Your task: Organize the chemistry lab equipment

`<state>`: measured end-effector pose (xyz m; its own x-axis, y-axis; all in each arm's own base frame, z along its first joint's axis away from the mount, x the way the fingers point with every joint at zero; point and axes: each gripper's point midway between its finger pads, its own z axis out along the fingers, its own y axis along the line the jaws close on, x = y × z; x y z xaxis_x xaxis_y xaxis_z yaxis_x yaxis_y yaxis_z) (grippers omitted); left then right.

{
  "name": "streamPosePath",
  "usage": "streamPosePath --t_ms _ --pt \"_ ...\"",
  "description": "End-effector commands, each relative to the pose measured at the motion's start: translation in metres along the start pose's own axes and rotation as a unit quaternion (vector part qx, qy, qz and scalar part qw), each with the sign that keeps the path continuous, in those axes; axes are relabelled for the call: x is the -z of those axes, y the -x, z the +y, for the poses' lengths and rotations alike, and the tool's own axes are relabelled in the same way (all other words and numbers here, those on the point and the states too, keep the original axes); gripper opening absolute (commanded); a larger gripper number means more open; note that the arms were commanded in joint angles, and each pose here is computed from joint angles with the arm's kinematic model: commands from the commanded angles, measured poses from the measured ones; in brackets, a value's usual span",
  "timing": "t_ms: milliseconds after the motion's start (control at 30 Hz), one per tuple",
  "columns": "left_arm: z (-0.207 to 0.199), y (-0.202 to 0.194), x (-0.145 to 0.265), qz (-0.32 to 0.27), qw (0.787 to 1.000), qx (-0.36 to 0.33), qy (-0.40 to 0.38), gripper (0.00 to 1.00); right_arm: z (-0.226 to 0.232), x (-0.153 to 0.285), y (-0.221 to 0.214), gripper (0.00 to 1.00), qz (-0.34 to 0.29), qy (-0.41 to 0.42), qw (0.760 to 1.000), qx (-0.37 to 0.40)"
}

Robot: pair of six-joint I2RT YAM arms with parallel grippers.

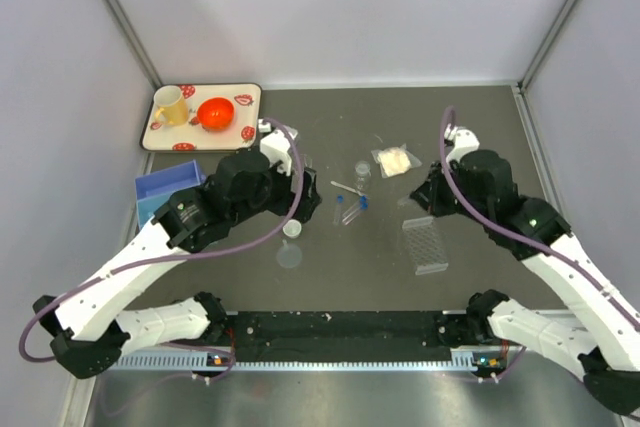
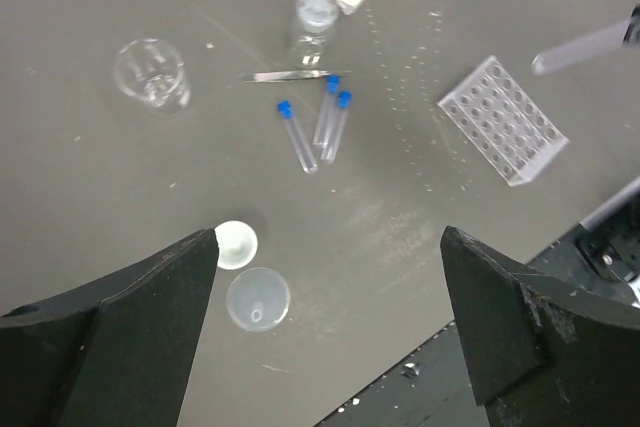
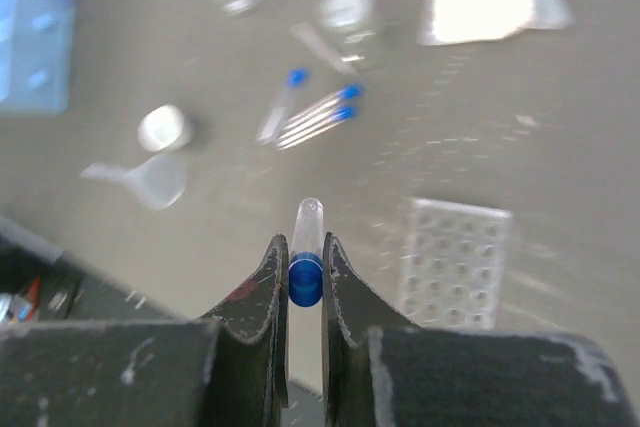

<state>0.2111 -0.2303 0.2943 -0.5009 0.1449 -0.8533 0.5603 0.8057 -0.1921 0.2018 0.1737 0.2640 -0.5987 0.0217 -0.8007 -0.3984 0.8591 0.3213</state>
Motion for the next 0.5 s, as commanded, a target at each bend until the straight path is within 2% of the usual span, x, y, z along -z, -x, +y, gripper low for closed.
streamPosePath --t_ms 0,67,467 --pt "0.027 0.002 0.019 -0.038 0.997 0.026 0.066 0.98 -0.074 -0.013 -0.003 0.0 0.001 -0.146 0.989 -0.022" --pt "0.027 -0.003 0.018 -0.037 0.997 0.03 0.061 0.98 -0.087 -0.023 -0.008 0.0 0.006 -0.161 0.986 -0.034" --pt "0.029 -0.03 0.004 -0.004 0.998 0.022 0.06 0.96 -0.098 -0.076 -0.048 0.0 0.095 -0.159 0.982 -0.032"
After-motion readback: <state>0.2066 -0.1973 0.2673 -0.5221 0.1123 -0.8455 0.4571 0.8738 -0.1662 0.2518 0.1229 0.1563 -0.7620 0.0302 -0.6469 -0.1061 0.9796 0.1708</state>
